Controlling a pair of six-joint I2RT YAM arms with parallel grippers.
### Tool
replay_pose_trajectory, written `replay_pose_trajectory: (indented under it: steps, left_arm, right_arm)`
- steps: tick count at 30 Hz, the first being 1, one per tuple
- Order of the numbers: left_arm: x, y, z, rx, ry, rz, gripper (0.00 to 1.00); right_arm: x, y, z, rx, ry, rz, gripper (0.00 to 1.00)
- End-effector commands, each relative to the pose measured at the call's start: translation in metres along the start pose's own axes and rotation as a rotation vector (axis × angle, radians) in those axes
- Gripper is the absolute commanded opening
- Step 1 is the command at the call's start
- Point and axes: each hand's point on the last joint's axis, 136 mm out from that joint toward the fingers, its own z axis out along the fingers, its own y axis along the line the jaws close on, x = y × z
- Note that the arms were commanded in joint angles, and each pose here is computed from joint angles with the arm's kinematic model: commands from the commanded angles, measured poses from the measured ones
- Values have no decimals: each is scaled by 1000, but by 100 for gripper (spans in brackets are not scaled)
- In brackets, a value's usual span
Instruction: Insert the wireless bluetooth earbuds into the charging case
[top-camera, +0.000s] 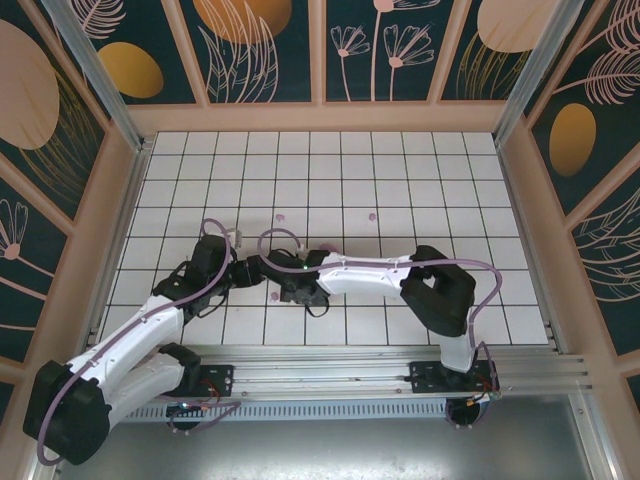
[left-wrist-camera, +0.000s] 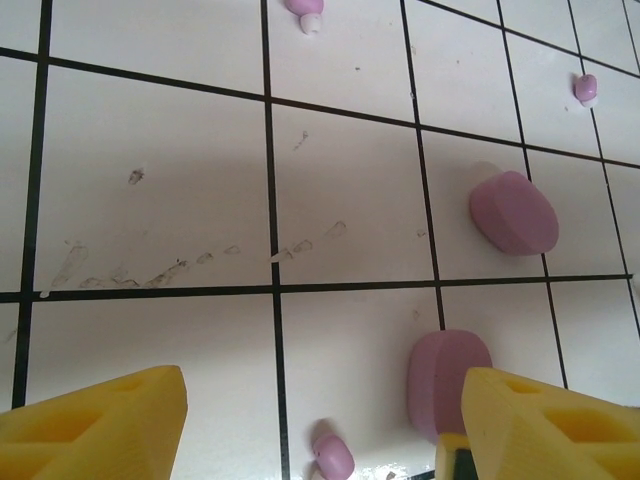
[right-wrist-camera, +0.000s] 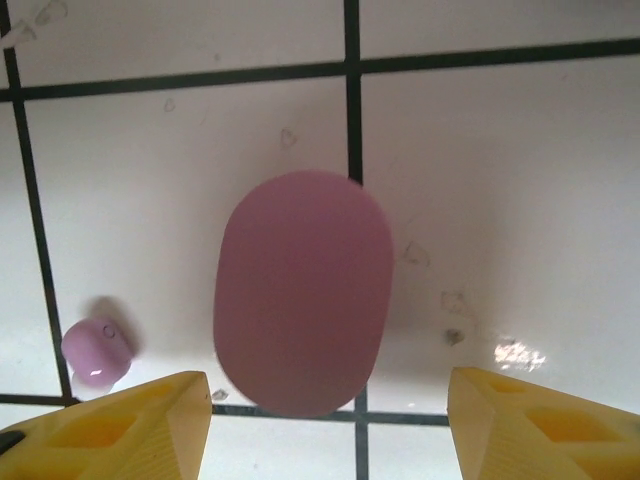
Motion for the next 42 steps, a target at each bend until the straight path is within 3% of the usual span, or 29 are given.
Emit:
replay_pose_trajectory:
  steps: [1,11,19,27,42]
  left_arm:
    - [-7,-6,1,28,-31,30,72]
    - [-9,-7,0,65,-91,58,77]
    - [-20,-12,1,59,-109,91,79]
    - [-21,-15,0,69,-111,120,80]
    - [-19,-9,-9,55,-143,108,81]
  right_arm:
    - [-10,-5,9,30,-30,-55,62]
    - [-12,-7,18,58,-32,-174,55]
    - [-16,-8,13,48,-59,-268,66]
    - [-29,-3,3,7,-89,-387,65]
    - [-38,8,11,-49,-41,-334,70]
